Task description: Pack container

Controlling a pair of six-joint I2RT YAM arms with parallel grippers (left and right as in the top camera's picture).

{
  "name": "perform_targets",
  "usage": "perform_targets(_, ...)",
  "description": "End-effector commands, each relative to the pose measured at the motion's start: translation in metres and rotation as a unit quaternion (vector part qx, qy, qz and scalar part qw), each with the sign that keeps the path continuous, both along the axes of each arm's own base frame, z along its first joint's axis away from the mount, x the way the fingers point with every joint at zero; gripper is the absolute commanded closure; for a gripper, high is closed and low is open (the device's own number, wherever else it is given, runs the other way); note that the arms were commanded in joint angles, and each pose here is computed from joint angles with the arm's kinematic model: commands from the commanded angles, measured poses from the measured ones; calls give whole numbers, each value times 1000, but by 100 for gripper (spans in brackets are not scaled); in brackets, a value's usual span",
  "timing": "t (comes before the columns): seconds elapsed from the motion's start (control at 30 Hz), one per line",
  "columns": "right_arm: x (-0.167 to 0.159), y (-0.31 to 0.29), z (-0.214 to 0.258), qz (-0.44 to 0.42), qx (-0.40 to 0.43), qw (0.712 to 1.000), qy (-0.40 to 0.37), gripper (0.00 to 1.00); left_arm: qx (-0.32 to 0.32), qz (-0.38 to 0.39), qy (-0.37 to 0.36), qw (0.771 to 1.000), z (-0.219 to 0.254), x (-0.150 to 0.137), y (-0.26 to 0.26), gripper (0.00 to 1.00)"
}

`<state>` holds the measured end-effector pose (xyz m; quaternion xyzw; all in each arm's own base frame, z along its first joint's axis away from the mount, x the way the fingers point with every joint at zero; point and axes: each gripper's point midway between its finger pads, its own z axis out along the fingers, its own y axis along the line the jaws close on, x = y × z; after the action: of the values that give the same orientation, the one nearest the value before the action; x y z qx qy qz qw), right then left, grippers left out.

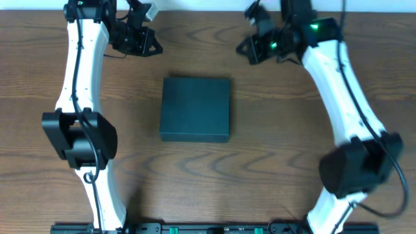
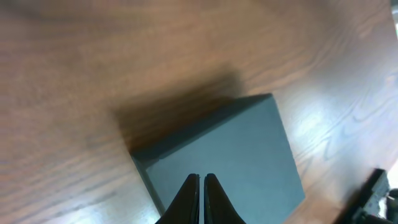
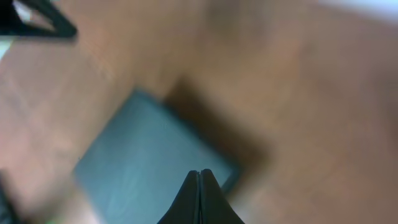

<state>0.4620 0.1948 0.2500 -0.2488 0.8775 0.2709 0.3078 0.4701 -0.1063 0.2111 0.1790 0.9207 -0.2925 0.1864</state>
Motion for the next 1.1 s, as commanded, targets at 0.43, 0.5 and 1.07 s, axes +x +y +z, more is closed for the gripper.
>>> perform_targets(0.43,-33,-7,139,7,-3,973,-229,98,34,52,-329,942,234,-67,-15,94)
perform_targets(0.5,-51,-13,151,6,-3,968,-250,99,27,46,-346,937,247,-84,-21,94)
perform_targets(1.07,-268,-76,184,-85,122,918,-369,90,7,45,-314,948,224,-233,-12,94)
